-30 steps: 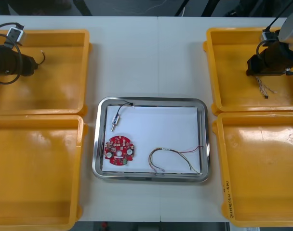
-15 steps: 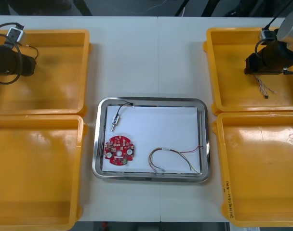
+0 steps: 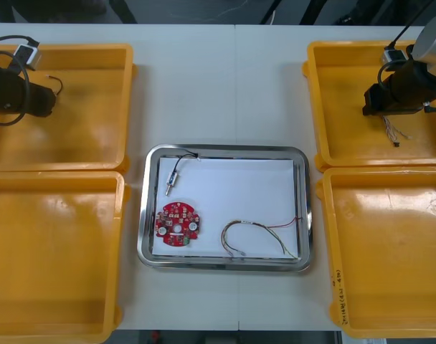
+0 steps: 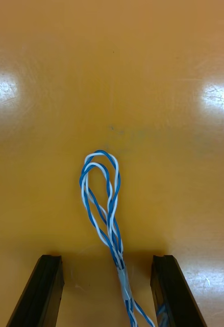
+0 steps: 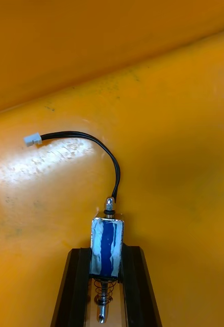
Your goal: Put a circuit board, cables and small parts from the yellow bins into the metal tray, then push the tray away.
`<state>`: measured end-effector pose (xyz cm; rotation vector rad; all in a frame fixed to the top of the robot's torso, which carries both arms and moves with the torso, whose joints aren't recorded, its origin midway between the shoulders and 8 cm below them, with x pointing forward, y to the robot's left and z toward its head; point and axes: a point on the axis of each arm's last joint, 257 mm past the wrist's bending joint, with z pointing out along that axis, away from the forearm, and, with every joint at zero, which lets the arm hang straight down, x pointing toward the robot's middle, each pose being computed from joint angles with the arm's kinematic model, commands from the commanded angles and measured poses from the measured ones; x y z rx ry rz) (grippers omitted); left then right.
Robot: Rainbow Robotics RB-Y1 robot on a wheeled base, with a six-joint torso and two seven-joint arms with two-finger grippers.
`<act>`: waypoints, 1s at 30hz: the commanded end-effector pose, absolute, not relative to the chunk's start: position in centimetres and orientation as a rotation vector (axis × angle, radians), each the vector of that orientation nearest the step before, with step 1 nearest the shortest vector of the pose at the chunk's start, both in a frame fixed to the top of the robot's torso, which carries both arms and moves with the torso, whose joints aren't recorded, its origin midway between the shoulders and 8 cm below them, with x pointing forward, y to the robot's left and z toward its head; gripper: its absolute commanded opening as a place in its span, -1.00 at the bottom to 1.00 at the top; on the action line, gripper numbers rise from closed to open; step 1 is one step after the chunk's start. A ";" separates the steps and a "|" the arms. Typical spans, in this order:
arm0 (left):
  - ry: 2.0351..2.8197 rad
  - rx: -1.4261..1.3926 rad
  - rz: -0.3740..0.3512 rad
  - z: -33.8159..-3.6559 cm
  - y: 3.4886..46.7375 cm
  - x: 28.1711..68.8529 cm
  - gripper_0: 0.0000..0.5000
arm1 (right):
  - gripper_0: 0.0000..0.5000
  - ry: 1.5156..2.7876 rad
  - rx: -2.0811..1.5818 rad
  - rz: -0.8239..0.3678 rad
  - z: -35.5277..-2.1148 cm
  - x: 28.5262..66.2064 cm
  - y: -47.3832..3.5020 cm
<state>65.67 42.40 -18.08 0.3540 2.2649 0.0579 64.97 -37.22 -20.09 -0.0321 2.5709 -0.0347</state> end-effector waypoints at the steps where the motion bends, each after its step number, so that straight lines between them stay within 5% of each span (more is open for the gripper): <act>1: 2.244 0.456 0.126 -15.1 44.6 64.9 -1.00 | 1.00 2.558 -0.028 -0.036 -19.1 65.1 -38.0; 5: 2.259 0.453 0.101 -14.4 44.5 64.4 -1.00 | 1.00 2.559 -0.027 -0.035 -19.2 65.1 -38.0; 6: 2.265 0.453 0.091 -14.1 44.4 64.2 -1.00 | 0.86 2.560 -0.025 -0.029 -19.2 65.1 -37.9; 7: 2.268 0.452 0.093 -13.8 44.4 64.2 -1.00 | 0.21 2.563 -0.022 -0.026 -19.5 64.9 -38.0; 9: 2.279 0.450 0.099 -13.5 44.5 63.9 -1.00 | -0.69 2.556 -0.019 -0.018 -19.4 65.1 -37.9; 11: 2.301 0.418 0.094 -13.0 44.4 63.6 -1.00 | -1.00 2.554 -0.019 -0.020 -19.5 65.1 -38.0; 20: 2.385 0.298 0.080 -10.0 41.8 61.6 -1.00 | -1.00 2.543 -0.067 -0.048 -18.8 65.4 -38.1; 30: 2.396 0.239 0.070 -9.3 40.2 59.7 -1.00 | -1.00 2.601 -0.164 -0.084 -12.8 64.2 -37.4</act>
